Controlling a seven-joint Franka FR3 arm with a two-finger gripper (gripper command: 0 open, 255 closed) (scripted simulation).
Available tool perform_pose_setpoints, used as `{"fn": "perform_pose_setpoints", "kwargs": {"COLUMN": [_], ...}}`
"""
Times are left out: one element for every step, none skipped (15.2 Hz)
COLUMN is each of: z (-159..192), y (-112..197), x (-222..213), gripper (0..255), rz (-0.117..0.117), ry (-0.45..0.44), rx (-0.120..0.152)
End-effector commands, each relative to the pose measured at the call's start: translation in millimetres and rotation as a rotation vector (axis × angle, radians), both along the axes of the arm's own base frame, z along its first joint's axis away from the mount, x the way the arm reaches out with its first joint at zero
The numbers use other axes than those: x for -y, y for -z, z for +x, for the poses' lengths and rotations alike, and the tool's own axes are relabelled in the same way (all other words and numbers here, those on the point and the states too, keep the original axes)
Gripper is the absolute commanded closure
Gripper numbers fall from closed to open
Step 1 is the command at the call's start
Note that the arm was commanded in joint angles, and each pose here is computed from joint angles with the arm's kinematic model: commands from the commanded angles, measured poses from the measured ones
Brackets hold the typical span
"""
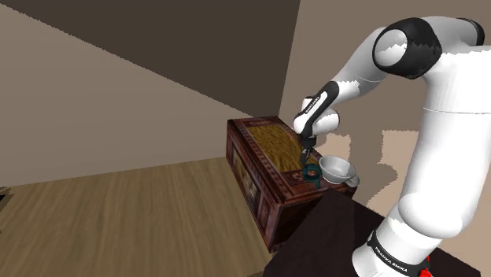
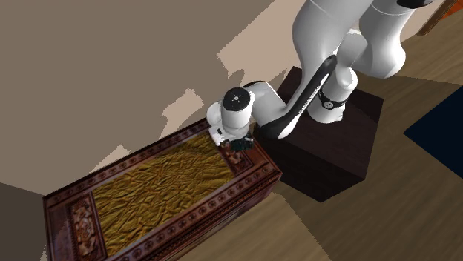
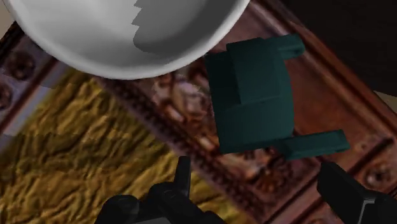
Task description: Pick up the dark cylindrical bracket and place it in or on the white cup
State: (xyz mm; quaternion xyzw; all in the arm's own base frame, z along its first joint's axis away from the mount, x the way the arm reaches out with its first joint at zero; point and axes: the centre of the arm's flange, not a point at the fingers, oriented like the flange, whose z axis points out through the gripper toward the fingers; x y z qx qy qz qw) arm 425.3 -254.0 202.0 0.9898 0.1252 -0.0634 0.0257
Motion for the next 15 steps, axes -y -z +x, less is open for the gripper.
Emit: {"fn": "perform_pose_setpoints", "kwargs": {"z": [-12,-17,-18,-19,-20,-21,-22,-23,-24,-25,-26,-25,-25,-25,-25], "y": [-18,-27,-29,-23,-18,-13,-8,-3,2,10,10,10,10,10,10], "x": [-5,-6,-6,-5,-5,-4,-3,-3,-2,-1,-1,-1,-1,-1,-1], "gripper": [0,0,0,0,0,0,0,0,0,0,0,0,0,0,0], "rz": [-0.009,-0.013,-0.013,-0.013,-0.013,-0.013,-0.013,-0.013,-0.013,-0.013,-0.013,-0.013,-0.013,-0.013,-0.013], "ry": [-0.224,-0.332,-0.354,-0.354,-0.354,-0.354,-0.354,-0.354,-0.354,-0.354,-0.354,-0.354,-0.354,-0.354,-0.354], "rx": [-0.074,-0.108,-0.115,-0.115,-0.115,-0.115,-0.115,-0.115,-0.115,-0.115,-0.115,-0.115,-0.115,-0.115,-0.115]}}
